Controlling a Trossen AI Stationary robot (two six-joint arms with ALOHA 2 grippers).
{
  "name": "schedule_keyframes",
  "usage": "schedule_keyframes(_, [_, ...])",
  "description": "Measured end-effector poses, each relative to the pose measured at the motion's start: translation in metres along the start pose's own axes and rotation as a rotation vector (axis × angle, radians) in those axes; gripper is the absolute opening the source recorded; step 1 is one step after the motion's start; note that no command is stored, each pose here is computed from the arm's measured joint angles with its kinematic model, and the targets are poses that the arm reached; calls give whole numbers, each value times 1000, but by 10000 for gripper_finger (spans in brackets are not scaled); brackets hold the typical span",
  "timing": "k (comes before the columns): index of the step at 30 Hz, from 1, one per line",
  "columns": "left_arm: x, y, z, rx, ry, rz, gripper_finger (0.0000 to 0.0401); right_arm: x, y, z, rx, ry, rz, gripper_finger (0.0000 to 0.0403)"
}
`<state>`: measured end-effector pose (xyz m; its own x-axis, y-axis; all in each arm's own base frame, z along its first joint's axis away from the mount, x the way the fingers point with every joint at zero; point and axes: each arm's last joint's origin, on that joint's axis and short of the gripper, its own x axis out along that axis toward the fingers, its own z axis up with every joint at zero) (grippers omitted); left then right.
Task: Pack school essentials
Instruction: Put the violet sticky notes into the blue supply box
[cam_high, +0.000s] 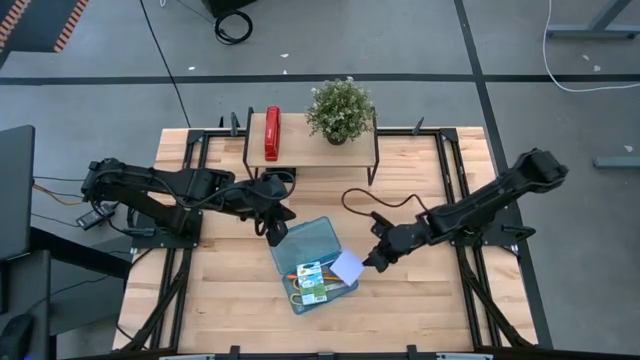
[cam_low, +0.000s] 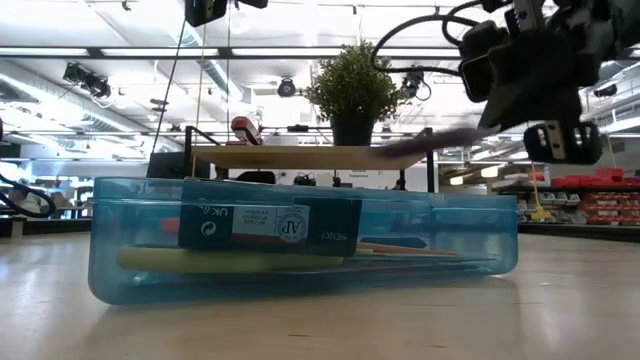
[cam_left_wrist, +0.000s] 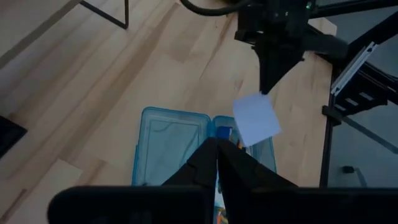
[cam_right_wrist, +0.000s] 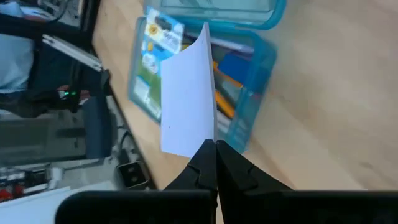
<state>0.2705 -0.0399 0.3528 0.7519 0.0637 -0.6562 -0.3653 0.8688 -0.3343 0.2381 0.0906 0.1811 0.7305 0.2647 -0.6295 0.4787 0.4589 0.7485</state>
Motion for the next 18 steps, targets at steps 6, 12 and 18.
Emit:
schedule_keyframes(6, [0, 0, 0, 4, 0, 1, 24, 11, -3, 1, -45, -36, -17, 6])
schedule_keyframes(12, [0, 1, -1, 13, 11, 9, 19, 19, -3, 0, -108, -15, 5, 7])
schedule_keyframes(18, [0, 5, -5, 44, 54, 53, 29, 24, 3, 1, -188, -8, 11, 39])
